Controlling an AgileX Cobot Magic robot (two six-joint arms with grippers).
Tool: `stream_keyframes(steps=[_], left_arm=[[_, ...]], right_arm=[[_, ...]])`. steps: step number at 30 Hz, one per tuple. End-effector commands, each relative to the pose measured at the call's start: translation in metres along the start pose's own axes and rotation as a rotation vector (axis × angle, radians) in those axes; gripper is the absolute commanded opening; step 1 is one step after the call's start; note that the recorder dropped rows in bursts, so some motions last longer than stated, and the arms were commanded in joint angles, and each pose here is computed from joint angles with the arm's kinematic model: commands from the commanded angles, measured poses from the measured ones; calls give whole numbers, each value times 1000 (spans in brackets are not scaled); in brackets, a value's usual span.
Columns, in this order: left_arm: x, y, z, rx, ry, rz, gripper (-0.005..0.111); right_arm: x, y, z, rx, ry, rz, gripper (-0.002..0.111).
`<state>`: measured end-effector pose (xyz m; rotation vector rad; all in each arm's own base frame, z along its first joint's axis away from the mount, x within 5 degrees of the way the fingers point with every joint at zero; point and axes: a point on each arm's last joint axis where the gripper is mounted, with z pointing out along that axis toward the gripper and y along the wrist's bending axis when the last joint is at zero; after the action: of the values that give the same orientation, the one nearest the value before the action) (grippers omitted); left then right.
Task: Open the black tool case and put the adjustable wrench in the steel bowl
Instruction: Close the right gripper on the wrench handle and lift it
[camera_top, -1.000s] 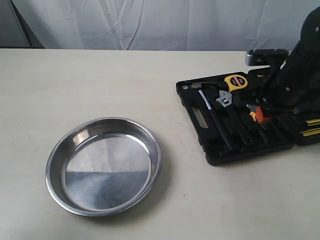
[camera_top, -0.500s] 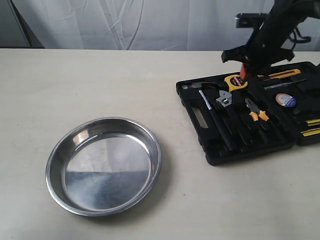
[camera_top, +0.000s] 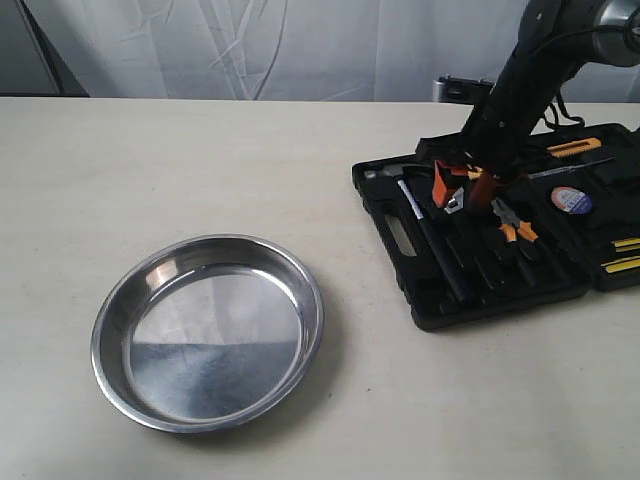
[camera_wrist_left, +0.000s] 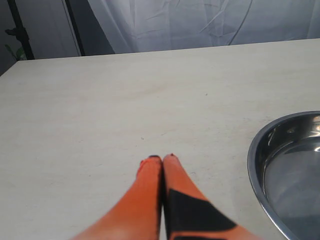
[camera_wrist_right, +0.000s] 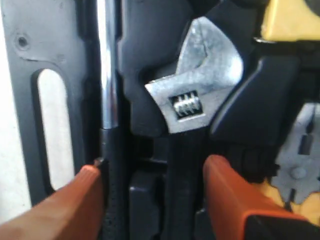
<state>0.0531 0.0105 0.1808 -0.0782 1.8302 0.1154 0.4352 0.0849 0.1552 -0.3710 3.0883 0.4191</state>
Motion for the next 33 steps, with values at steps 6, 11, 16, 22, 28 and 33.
stream_keyframes(steps=[6,11,16,22,28,33], left_arm=[[-3,0,-1,-2,-21,3,0],[-3,0,-1,-2,-21,3,0],[-3,0,-1,-2,-21,3,0],[-3,0,-1,-2,-21,3,0],[-3,0,-1,-2,-21,3,0],[-3,0,-1,-2,-21,3,0]], right_arm=[[2,-14,16,88,59,24,57],[2,-15,32,79,91,29,56],[3,-16,44,55,125,25,22],[3,-2,29,-55,91,-40,-1],[3,12,-19,-51,-30,-75,-1],[5,25,-51,-78,-127,-82,-1]])
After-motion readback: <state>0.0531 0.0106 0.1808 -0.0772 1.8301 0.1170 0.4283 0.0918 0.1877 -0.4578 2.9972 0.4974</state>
